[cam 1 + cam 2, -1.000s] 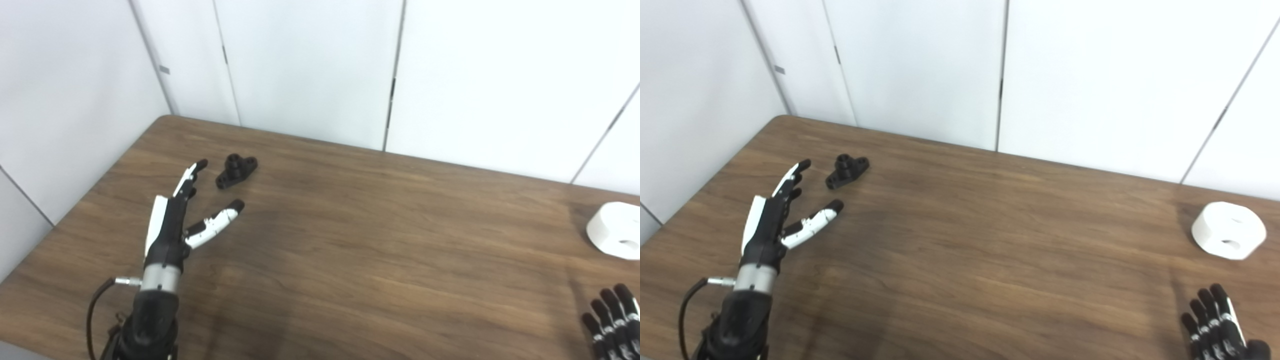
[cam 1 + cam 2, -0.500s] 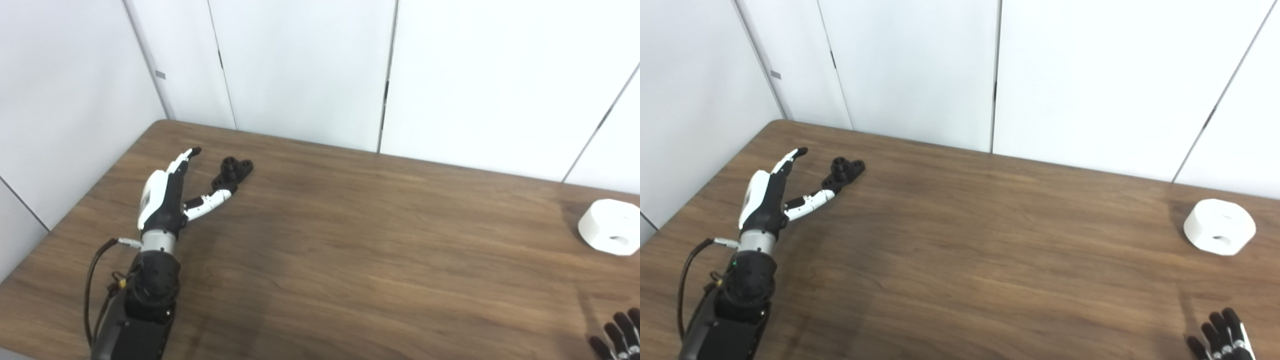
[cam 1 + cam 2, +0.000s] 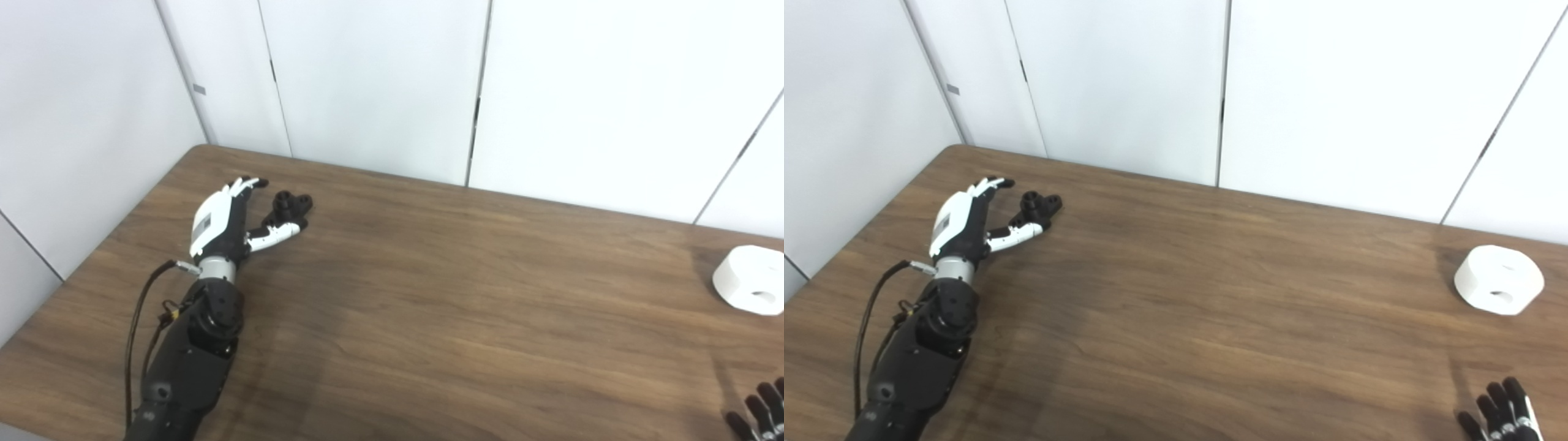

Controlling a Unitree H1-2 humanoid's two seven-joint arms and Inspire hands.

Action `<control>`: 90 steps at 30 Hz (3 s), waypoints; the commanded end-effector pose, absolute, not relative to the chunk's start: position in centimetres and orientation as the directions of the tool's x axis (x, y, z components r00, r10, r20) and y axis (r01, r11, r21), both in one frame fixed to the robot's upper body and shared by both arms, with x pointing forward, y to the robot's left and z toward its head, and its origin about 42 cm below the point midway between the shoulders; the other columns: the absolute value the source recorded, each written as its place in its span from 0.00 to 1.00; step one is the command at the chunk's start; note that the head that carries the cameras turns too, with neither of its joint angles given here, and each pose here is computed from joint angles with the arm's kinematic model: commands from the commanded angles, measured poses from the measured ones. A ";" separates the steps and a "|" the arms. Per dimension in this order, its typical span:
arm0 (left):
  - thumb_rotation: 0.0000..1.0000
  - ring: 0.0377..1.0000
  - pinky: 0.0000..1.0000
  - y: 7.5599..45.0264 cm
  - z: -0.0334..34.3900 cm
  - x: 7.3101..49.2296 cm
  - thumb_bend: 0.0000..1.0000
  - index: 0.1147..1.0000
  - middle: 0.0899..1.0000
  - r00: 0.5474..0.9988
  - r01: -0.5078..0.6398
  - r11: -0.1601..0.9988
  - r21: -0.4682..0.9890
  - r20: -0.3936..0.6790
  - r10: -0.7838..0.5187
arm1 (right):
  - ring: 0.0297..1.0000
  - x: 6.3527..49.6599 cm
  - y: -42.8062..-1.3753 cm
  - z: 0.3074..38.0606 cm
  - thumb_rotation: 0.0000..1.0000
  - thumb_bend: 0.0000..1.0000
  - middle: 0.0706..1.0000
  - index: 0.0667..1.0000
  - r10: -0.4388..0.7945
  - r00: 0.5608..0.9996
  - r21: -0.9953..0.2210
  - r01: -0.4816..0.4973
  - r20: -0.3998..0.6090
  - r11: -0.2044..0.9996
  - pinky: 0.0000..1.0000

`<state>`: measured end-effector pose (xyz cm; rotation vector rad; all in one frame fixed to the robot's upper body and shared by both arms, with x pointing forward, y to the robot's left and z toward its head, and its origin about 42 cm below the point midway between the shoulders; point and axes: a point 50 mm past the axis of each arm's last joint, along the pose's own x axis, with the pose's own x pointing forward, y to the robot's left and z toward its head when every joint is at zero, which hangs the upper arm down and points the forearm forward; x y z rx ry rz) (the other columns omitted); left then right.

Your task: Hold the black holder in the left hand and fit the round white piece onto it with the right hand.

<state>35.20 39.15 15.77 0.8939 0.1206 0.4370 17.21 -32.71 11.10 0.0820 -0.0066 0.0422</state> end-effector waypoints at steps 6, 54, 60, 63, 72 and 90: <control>0.44 1.00 0.97 40.3 18.1 37.4 0.95 0.83 0.95 0.888 -0.378 0.458 0.804 0.175 0.426 | 1.00 16.3 -32.7 10.0 1.00 0.71 1.00 1.00 0.038 0.997 0.098 -0.032 -0.060 0.995 1.00; 0.35 0.98 1.00 40.3 16.7 41.7 0.88 0.66 0.91 0.887 -0.265 0.474 0.840 0.020 0.462 | 1.00 15.7 -32.5 10.4 1.00 0.67 1.00 1.00 0.043 0.997 0.110 -0.036 -0.059 0.993 1.00; 0.34 0.97 0.99 40.4 16.6 41.5 0.87 0.62 0.89 0.886 -0.260 0.462 0.848 0.019 0.464 | 1.00 15.8 -32.6 10.5 1.00 0.67 1.00 1.00 0.042 0.997 0.105 -0.035 -0.061 0.994 1.00; 0.33 0.96 0.98 40.6 16.6 41.4 0.86 0.62 0.87 0.880 -0.255 0.454 0.854 0.011 0.474 | 1.00 15.8 -32.6 10.6 1.00 0.68 1.00 1.00 0.042 0.997 0.103 -0.035 -0.062 0.994 1.00; 0.26 0.94 0.95 41.2 16.3 40.8 0.88 0.60 0.84 0.869 -0.244 0.433 0.868 -0.002 0.495 | 1.00 15.8 -32.9 10.7 1.00 0.68 1.00 1.00 0.035 0.998 0.095 -0.029 -0.059 0.995 1.00; 0.10 0.89 0.92 42.0 15.2 40.1 0.67 0.46 0.79 0.875 -0.226 0.359 0.906 0.027 0.484 | 1.00 15.6 -33.0 10.9 1.00 0.69 1.00 1.00 0.033 0.998 0.091 -0.028 -0.059 0.995 1.00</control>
